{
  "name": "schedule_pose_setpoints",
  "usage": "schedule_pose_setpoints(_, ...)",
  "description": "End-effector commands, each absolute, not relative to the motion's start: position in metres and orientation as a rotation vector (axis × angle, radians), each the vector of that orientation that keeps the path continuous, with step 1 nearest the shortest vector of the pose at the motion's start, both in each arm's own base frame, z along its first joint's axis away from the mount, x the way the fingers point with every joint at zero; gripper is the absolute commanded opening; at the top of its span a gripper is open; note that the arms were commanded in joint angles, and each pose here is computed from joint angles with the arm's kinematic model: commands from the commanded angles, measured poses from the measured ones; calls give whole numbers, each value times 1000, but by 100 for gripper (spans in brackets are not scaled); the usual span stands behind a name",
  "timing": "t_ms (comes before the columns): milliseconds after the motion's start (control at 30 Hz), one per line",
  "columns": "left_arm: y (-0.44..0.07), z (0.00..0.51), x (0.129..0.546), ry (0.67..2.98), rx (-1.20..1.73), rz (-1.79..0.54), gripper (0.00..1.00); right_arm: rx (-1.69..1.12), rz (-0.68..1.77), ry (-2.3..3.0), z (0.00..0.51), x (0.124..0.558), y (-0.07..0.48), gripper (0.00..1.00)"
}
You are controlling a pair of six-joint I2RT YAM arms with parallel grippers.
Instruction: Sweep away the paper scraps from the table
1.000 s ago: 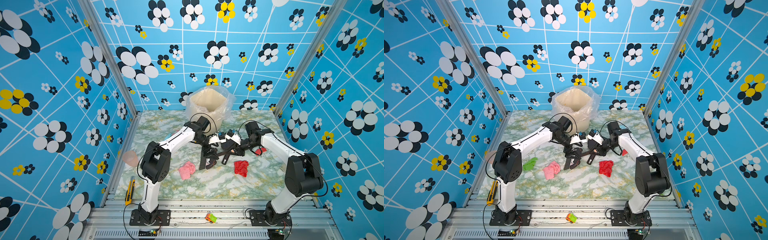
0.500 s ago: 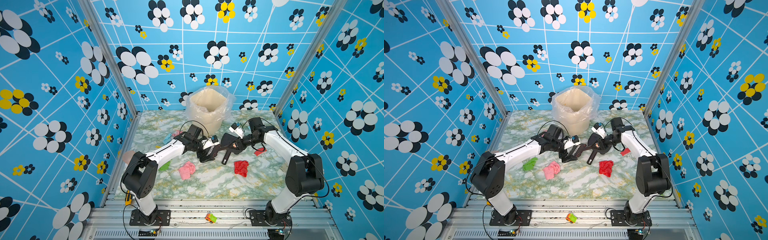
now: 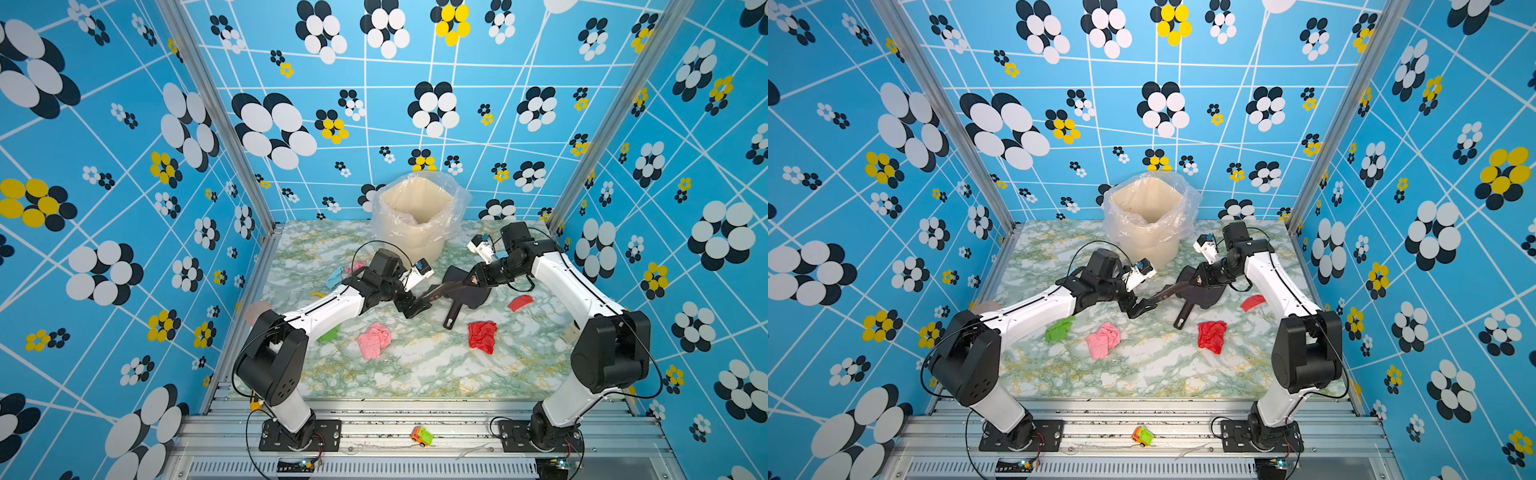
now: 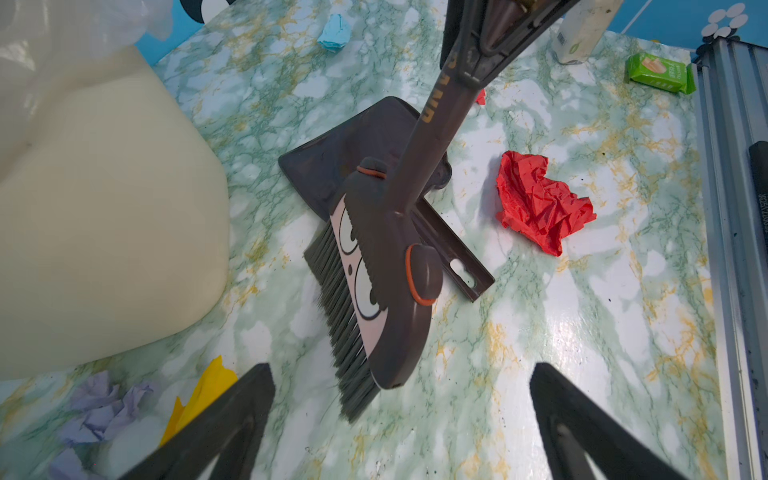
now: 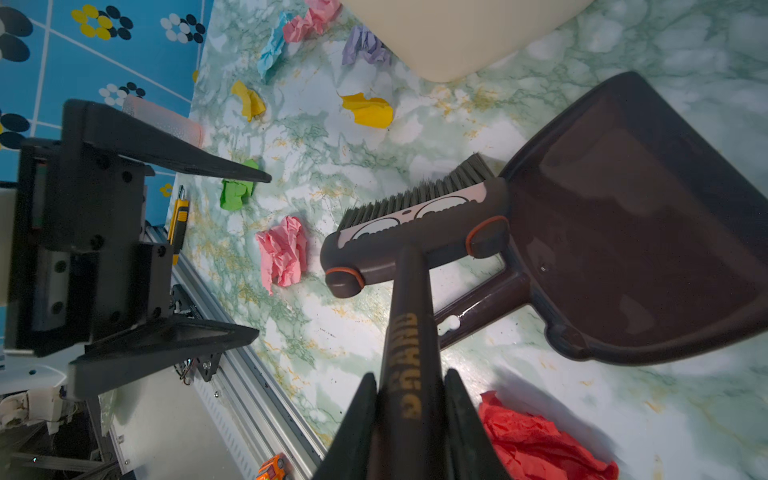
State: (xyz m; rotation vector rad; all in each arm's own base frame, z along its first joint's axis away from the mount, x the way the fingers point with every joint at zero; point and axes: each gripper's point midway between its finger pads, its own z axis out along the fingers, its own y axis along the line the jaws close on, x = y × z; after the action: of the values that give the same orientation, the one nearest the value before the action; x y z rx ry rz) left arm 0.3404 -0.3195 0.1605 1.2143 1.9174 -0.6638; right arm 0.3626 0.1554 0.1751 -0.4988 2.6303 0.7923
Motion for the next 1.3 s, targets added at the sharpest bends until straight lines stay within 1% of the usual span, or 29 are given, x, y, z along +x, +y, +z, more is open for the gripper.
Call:
schedule_pose_setpoints(0, -317, 177, 347, 1933, 1102, -672, 99, -395, 691, 2689, 187, 354, 139, 0)
schedule_pose_setpoints(200, -310, 176, 353, 1957, 1006, -632, 99, -327, 624, 2643, 205, 357, 132, 0)
schedule_pose_setpoints(400, -307, 170, 351, 1984, 1006, -598, 99, -253, 665, 2580, 224, 365, 136, 0)
schedule_pose_setpoints(533, -307, 171, 350, 1974, 1000, -587, 99, -211, 640, 2561, 231, 371, 132, 0)
schedule_pose_setpoints(700, -310, 174, 349, 1962, 949, -615, 99, -172, 558, 2551, 238, 376, 122, 0)
schedule_pose_setpoints(933, -318, 168, 346, 1953, 919, -629, 99, -73, 367, 2508, 258, 378, 95, 0)
schedule_pose_setpoints(1100, -321, 160, 347, 1972, 921, -593, 99, -17, 250, 2467, 269, 378, 77, 0)
schedule_pose_setpoints(1267, -315, 153, 353, 2006, 878, -530, 99, -4, 205, 2432, 276, 377, 70, 0)
